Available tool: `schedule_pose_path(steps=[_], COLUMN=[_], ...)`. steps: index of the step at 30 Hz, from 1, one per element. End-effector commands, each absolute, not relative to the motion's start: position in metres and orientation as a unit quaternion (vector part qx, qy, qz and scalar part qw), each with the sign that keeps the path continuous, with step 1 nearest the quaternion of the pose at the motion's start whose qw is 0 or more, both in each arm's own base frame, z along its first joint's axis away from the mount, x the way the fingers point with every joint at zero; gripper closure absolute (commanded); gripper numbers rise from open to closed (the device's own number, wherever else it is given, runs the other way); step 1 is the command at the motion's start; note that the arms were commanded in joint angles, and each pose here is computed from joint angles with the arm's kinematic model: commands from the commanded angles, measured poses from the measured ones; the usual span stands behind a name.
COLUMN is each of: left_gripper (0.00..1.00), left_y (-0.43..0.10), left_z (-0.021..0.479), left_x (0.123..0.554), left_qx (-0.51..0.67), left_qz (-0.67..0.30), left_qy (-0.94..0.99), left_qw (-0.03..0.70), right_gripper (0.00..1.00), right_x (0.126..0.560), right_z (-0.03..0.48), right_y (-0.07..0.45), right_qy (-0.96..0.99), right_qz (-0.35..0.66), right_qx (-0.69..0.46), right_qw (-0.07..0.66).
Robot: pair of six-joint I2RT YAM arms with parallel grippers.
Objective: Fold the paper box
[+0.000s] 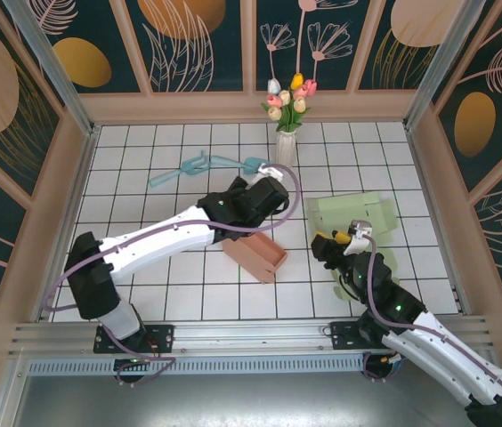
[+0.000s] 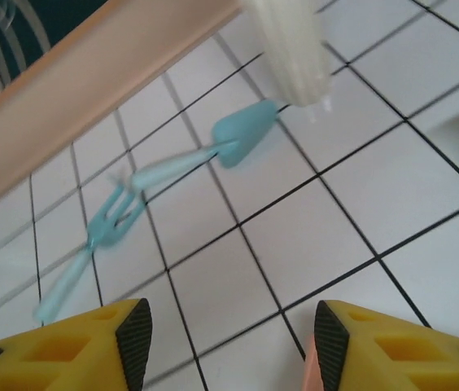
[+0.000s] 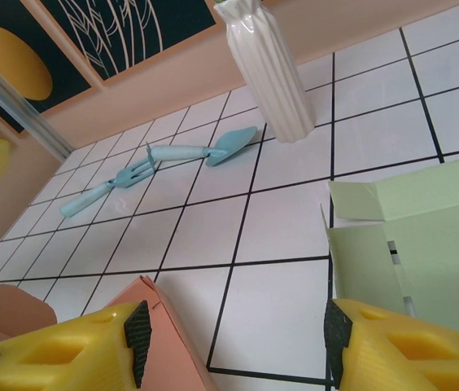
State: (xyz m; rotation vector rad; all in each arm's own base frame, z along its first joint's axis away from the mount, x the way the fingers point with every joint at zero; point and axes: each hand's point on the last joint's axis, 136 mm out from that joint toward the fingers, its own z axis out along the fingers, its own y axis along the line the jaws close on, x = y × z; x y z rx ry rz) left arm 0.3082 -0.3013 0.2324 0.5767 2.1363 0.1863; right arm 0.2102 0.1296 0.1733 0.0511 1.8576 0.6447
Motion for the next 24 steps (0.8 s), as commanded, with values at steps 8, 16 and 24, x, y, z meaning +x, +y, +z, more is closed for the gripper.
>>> schedule_pose_path(steps=[8, 16, 24], left_gripper=[0.01, 0.02, 0.27], left_y=[-0.238, -0.261, -0.265], left_z=[0.251, 0.19, 0.159], left_x=[0.234, 0.231, 0.233], left_qx=[-0.182, -0.25, -0.229], left_qz=[-0.2, -0.246, -0.218], left_qy=[0.899, 0.891, 0.904], left_qw=[0.343, 0.29, 0.288], right_gripper=[0.39, 0.39, 0.39], right_x=[0.204, 0.206, 0.207], right_z=[0.176, 0.171, 0.171], right_y=[0.145, 0.141, 0.141], right_qy=[0.783, 0.788, 0.789], right_qz=[0.314, 0.3, 0.298], right_qx=[0.0, 0.007, 0.009], right_qw=[0.537, 0.537, 0.537])
